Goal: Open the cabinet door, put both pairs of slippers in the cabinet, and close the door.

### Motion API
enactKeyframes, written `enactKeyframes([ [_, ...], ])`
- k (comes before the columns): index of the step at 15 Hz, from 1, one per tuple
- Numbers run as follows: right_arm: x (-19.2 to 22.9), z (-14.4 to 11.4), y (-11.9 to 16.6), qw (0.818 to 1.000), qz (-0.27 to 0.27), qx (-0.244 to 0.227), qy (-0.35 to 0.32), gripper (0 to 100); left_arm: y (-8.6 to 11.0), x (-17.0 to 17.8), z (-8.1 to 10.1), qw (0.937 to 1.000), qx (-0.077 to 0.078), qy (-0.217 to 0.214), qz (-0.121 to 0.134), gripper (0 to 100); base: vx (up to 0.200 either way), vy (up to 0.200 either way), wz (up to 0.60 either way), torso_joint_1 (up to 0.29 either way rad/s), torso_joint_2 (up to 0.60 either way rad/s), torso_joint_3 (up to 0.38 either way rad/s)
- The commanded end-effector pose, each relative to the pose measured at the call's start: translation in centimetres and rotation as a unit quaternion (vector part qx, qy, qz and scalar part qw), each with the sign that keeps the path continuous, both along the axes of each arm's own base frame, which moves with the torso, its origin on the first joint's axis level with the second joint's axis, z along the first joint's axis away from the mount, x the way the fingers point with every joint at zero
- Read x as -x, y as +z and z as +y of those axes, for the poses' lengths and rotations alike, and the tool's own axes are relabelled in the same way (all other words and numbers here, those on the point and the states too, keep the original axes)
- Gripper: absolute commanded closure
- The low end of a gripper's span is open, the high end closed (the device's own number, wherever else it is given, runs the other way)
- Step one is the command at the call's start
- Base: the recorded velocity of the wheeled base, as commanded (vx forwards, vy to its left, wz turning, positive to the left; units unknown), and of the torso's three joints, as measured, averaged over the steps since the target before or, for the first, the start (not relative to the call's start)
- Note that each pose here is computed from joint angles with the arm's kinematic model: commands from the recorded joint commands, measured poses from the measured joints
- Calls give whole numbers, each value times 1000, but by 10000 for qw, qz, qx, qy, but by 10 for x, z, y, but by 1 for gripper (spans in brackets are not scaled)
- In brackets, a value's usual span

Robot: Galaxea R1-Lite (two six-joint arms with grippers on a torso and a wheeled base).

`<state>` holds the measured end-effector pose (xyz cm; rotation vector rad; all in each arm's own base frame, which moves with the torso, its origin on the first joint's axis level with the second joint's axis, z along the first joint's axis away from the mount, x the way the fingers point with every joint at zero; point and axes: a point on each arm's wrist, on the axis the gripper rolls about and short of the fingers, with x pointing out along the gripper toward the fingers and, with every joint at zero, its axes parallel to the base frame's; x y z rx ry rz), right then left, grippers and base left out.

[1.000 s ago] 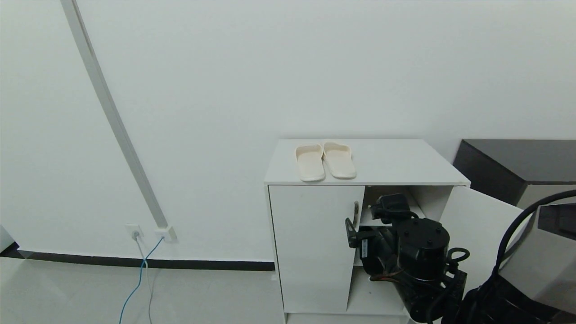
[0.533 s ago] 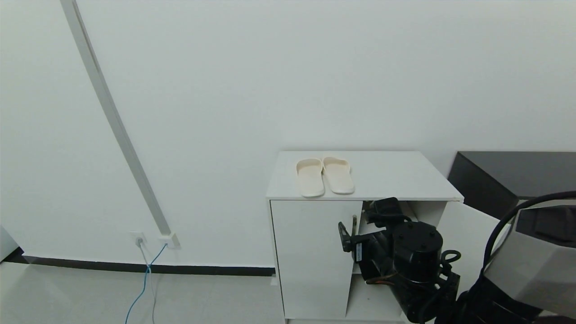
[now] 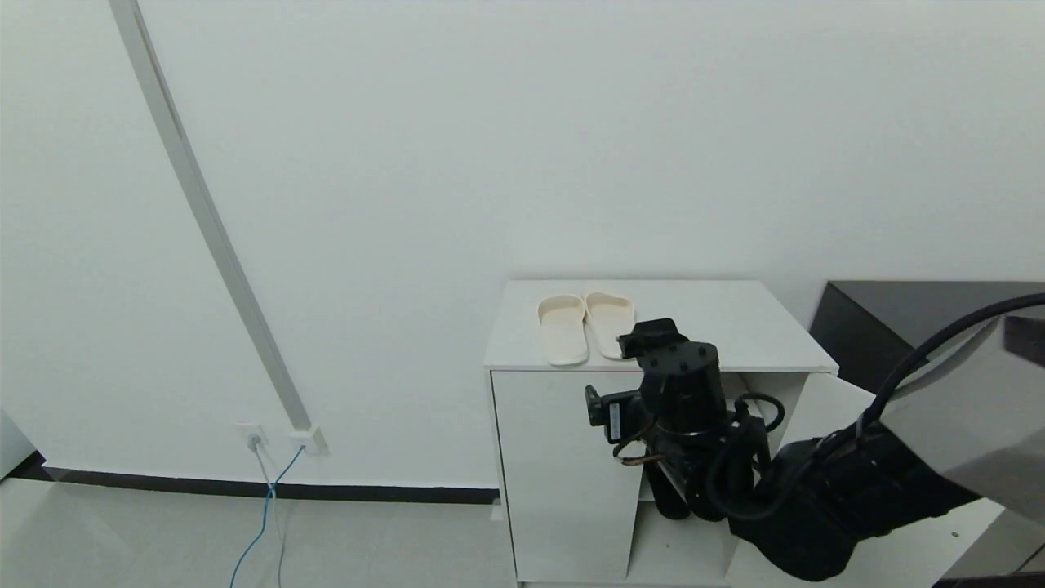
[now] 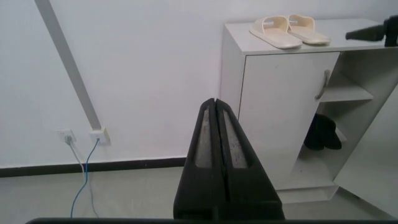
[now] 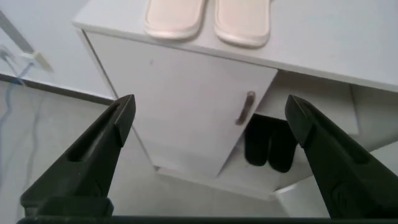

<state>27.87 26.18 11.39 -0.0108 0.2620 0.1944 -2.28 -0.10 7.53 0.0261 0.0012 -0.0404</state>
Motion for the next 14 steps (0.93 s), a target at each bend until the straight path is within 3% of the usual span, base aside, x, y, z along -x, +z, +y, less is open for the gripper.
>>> enactKeyframes([
  [1, 0, 4, 45, 9982, -174, -571, 60, 0, 0, 0, 0, 10000, 0, 3, -1, 100, 0, 0, 0, 0, 0, 0],
  [5, -2, 8, 43, 9983, 128, -564, 31, 0, 0, 0, 0, 10000, 0, 3, -1, 100, 0, 0, 0, 0, 0, 0],
  [14, -8, 16, 15, 9986, 378, -360, 10, 0, 0, 0, 0, 10000, 0, 3, 7, 100, 200, 0, 0, 2, 1, 3],
])
